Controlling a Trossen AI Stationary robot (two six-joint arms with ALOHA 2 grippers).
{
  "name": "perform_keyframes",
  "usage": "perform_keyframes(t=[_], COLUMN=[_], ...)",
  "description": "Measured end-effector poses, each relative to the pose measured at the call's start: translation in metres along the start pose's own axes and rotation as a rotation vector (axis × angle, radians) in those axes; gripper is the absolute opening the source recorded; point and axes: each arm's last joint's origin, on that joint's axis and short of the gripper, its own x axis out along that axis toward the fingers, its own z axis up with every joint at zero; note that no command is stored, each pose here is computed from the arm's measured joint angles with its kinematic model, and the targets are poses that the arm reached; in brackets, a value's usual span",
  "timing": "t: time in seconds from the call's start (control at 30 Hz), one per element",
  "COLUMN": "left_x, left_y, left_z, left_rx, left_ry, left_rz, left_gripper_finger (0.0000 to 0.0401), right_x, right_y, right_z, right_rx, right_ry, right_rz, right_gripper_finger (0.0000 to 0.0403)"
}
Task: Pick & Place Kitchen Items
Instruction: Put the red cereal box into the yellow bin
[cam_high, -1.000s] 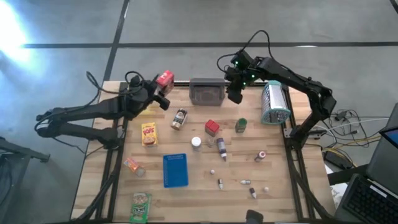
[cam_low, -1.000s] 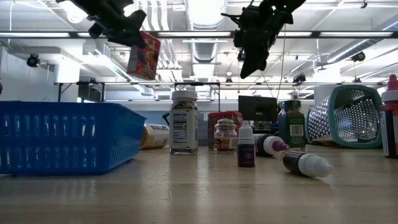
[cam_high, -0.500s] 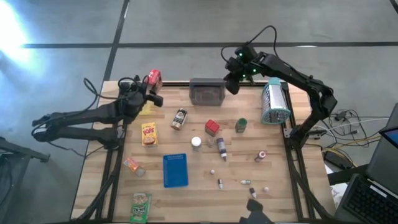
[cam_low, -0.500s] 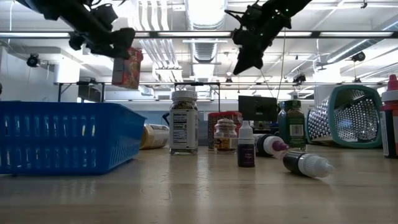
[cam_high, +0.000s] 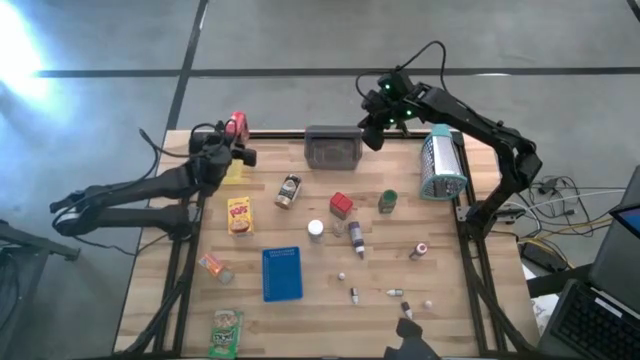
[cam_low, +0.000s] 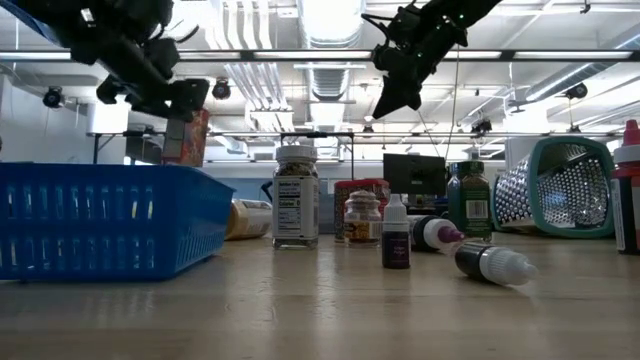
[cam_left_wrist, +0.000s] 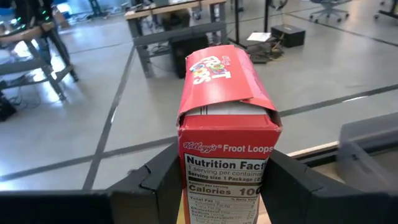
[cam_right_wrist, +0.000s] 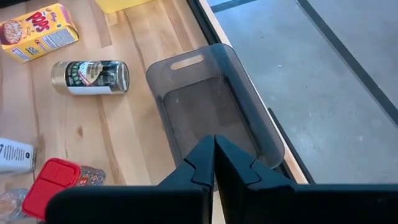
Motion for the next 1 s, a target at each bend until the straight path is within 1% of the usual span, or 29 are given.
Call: perform_keyframes(t=[0.13, 0.27, 0.47, 0.67, 0.83, 1.0], left_x=[0.005, 0.008, 0.013, 0.018, 0.025, 0.033], left_y=[0.003, 0.006, 0.012, 0.018, 0.025, 0.033], left_z=[-0.011, -0.017, -0.025, -0.031, -0.036, -0.044], left_rx=[-0.024, -0.049, -0.035, -0.01, -0.004, -0.015], left_ry=[-0.011, -0.028, -0.023, -0.007, 0.016, 0.031], left_rz=[0.021, 0.051, 0.132, 0.171, 0.176, 0.131], left_gripper_finger=[0.0184, 0.0184, 0.0184, 0.0184, 0.0184, 0.0183], right_x=[0.0, 0.0, -0.001, -0.001, -0.001, -0.001], right_y=[0.0, -0.001, -0.002, -0.003, -0.004, -0.005], right_z=[0.0, 0.0, -0.001, -0.001, -0.001, -0.001], right_rx=[-0.008, -0.01, -0.009, -0.014, -0.022, -0.022], right_ry=[0.0, 0.0, 0.0, 0.001, 0.001, 0.001], right_rz=[0.0, -0.002, -0.005, -0.007, -0.009, -0.01], right_gripper_finger=[0.0009, 0.0008, 0.0008, 0.0008, 0.0008, 0.0008])
